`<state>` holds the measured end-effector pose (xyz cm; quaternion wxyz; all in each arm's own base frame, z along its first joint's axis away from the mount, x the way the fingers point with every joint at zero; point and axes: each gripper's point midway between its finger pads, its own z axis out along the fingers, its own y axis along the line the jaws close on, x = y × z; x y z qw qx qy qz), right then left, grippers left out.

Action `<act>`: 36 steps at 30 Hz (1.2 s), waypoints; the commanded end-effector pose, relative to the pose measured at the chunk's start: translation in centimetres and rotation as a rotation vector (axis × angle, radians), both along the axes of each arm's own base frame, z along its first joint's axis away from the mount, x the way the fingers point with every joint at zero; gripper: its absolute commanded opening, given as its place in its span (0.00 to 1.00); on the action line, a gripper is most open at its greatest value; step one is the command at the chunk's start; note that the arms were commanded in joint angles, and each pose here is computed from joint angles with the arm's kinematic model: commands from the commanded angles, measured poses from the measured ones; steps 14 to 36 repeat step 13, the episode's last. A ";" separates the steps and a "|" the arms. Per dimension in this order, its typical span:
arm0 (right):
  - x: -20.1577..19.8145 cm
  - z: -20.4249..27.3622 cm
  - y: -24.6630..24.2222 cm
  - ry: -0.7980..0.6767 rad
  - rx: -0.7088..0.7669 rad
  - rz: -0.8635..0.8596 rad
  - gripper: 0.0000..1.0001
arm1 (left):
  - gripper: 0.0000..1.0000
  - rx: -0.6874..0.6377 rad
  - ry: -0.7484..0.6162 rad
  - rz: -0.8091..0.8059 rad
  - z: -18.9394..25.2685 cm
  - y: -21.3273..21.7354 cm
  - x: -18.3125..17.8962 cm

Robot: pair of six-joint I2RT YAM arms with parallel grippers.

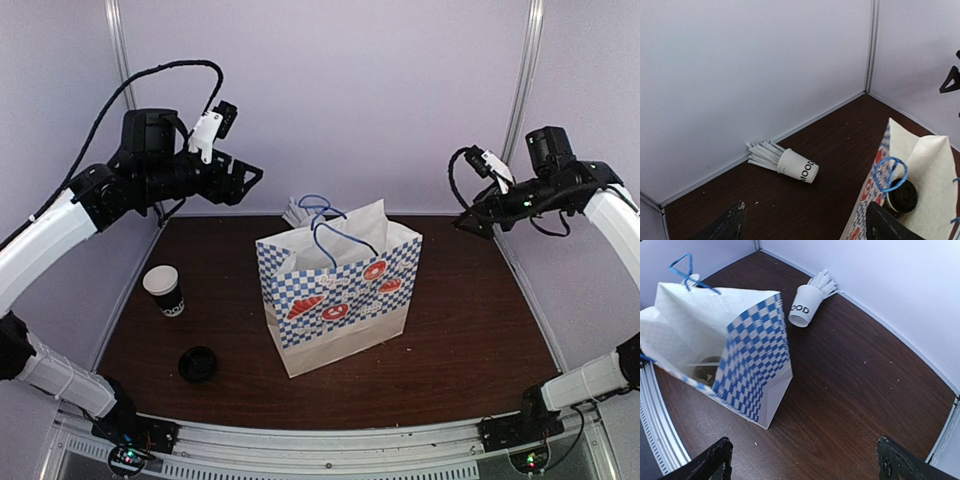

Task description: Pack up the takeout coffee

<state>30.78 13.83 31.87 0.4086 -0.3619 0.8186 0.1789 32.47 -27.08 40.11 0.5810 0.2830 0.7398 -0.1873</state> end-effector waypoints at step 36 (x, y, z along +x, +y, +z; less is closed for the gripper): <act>7.1 7.3 -5.8 -0.243 0.075 -0.505 1.00 | 0.87 0.185 0.177 0.262 -7.2 7.6 5.3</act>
